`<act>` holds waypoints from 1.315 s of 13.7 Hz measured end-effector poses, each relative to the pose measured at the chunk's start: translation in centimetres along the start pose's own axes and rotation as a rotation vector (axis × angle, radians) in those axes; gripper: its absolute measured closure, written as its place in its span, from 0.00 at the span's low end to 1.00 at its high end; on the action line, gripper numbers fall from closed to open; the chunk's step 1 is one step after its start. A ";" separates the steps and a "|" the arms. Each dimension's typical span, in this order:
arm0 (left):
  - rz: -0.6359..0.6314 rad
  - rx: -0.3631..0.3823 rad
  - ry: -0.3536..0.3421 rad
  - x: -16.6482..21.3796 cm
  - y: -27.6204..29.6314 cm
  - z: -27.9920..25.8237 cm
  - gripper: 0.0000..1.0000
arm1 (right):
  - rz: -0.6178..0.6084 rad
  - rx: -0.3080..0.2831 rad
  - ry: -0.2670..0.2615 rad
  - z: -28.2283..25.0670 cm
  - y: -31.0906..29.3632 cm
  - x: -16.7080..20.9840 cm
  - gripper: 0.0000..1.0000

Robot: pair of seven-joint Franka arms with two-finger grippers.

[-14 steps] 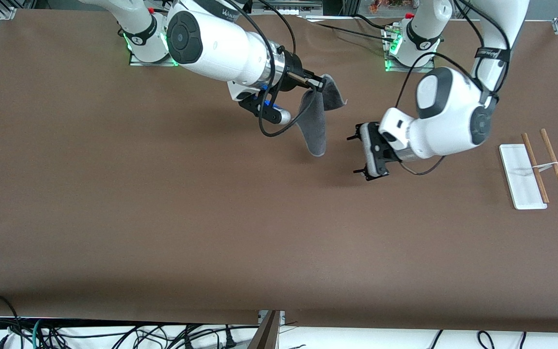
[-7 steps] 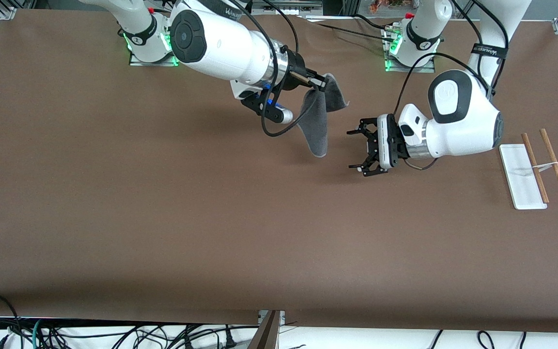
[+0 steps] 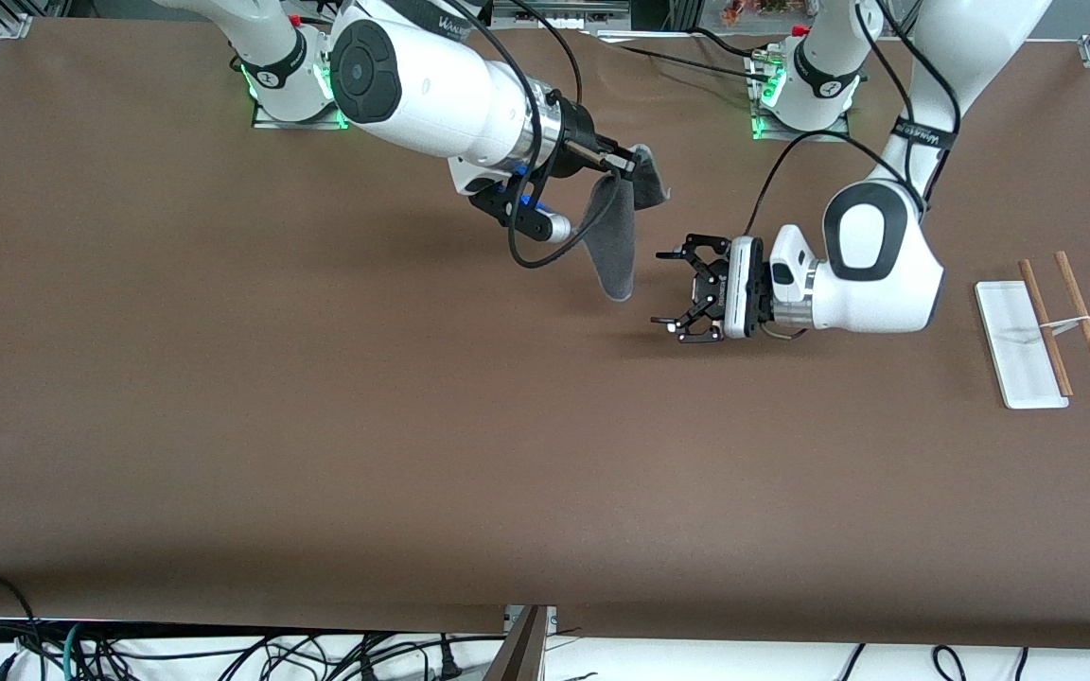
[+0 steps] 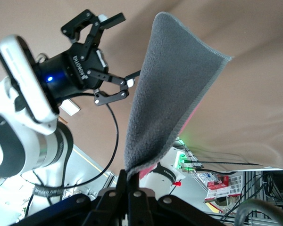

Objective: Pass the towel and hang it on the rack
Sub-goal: 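Grasp the hanging towel with the left gripper while the right gripper releases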

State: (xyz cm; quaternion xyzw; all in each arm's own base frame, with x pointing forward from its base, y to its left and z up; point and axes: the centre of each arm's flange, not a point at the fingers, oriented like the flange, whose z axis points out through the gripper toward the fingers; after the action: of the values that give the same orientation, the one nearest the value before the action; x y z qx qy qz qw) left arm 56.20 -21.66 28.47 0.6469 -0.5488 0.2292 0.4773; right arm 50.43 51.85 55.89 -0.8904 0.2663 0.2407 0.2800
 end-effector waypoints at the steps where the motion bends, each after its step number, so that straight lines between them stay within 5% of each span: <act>1: 0.005 -0.009 0.035 -0.8 -0.4 0.6 0.00 | 0.000 0.000 0.000 0.0 0.0 0.0 0.97; 9: 0.065 -0.108 0.225 -3.7 1.6 7.7 0.05 | 0.000 0.001 0.001 -0.1 0.0 0.0 0.97; 16: 0.098 -0.099 0.254 -4.6 1.5 6.8 0.84 | 0.002 0.002 0.003 -0.2 0.0 0.2 0.97; 18: 0.090 -0.090 0.257 -5.1 1.4 6.2 0.97 | 0.003 0.003 0.005 -0.2 0.0 0.3 0.97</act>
State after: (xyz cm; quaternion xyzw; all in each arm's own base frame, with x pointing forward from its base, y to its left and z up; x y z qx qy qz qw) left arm 52.02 -24.48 22.06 0.5651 -0.5212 0.3064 0.5614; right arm 50.68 51.62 55.90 -0.8902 0.2688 0.2385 0.2801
